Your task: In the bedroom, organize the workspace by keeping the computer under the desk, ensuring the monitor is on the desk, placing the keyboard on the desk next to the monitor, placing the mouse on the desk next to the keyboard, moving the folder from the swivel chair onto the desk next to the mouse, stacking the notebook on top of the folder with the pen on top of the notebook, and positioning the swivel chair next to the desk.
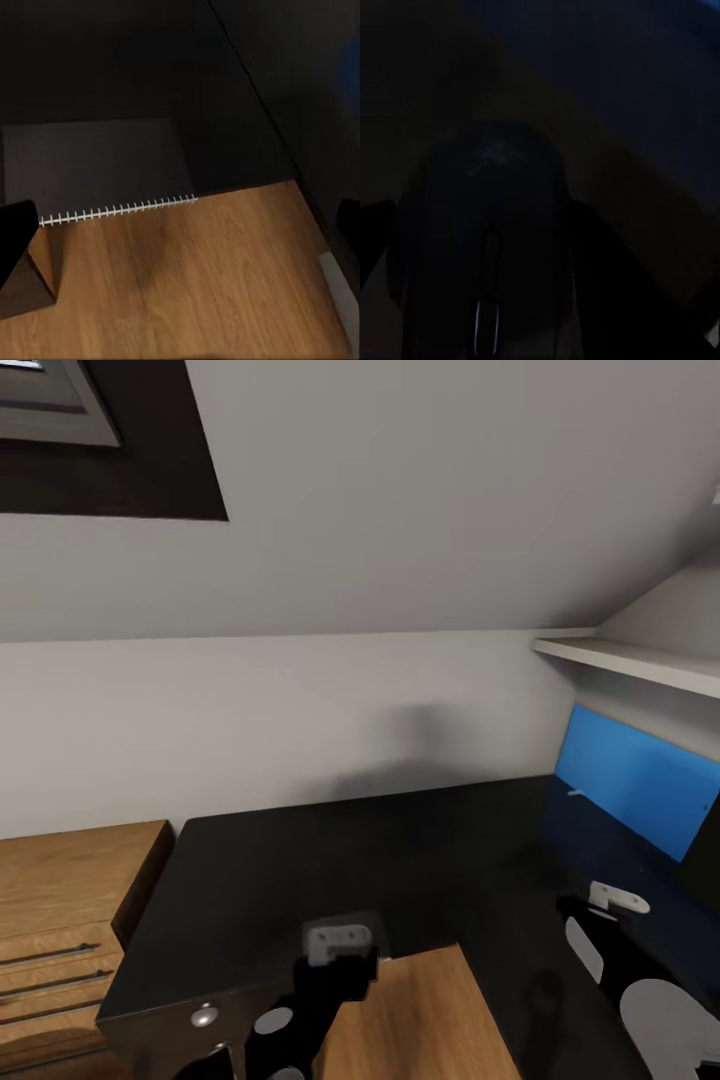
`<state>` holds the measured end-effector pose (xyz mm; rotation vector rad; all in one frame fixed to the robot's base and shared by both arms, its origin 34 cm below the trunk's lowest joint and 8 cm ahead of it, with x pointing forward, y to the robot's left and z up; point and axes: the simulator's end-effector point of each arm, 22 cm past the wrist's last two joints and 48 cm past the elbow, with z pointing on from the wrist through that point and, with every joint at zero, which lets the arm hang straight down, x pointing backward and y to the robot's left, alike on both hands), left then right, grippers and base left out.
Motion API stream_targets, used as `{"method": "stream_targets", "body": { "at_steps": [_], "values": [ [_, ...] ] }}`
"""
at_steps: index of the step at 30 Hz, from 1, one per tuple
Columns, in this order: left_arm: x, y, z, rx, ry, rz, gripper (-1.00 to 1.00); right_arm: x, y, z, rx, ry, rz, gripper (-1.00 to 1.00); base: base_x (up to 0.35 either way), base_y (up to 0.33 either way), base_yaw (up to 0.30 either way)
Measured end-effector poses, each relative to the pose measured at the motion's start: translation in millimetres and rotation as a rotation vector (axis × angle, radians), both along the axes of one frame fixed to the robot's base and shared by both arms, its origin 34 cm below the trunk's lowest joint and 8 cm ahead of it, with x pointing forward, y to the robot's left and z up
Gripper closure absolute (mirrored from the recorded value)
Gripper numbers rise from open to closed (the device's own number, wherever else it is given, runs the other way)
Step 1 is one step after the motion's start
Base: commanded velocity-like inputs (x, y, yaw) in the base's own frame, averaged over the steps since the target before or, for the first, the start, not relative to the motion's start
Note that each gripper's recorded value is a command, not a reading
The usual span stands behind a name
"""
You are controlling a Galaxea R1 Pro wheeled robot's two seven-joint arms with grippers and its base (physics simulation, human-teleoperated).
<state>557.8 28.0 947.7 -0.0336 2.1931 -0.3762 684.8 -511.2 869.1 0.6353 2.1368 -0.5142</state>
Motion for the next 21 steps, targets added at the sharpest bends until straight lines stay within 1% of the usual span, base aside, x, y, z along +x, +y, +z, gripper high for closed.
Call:
{"method": "stream_targets", "body": {
  "at_steps": [2,6,8,9,10,14,17,21],
  "values": [
    [-5,-3,-3,0.009,0.002,-0.016,-1.00,-1,-1,-1,0.000,0.002,0.000,1.00,0.270,-0.071,0.000],
    [-9,-7,-4,0.010,0.001,-0.031,-1.00,-5,-4,-6,-0.002,0.018,-0.004,1.00,0.141,-0.052,0.000],
    [-12,-10,-5,0.011,0.003,-0.041,-1.00,-12,-11,-11,-0.006,0.035,-0.014,1.00,0.040,-0.015,0.000],
    [-13,-11,-4,0.010,0.002,-0.044,-1.00,-18,-20,-14,-0.013,0.048,-0.024,1.00,0.022,-0.008,0.000],
    [-13,-11,-3,0.009,0.000,-0.044,-1.00,-20,-23,-14,-0.015,0.051,-0.028,1.00,0.014,-0.005,0.000],
    [-7,-8,6,-0.014,-0.014,-0.027,-1.00,-26,-49,-10,-0.033,0.065,-0.058,1.00,0.005,-0.002,0.000],
    [1,-3,8,-0.025,-0.020,-0.006,-1.00,-27,-57,-10,-0.037,0.069,-0.068,1.00,0.001,0.000,0.000],
    [5,-1,6,-0.030,-0.023,0.005,-1.00,-26,-61,-12,-0.037,0.067,-0.074,1.00,0.000,0.000,0.000]
  ]
}}
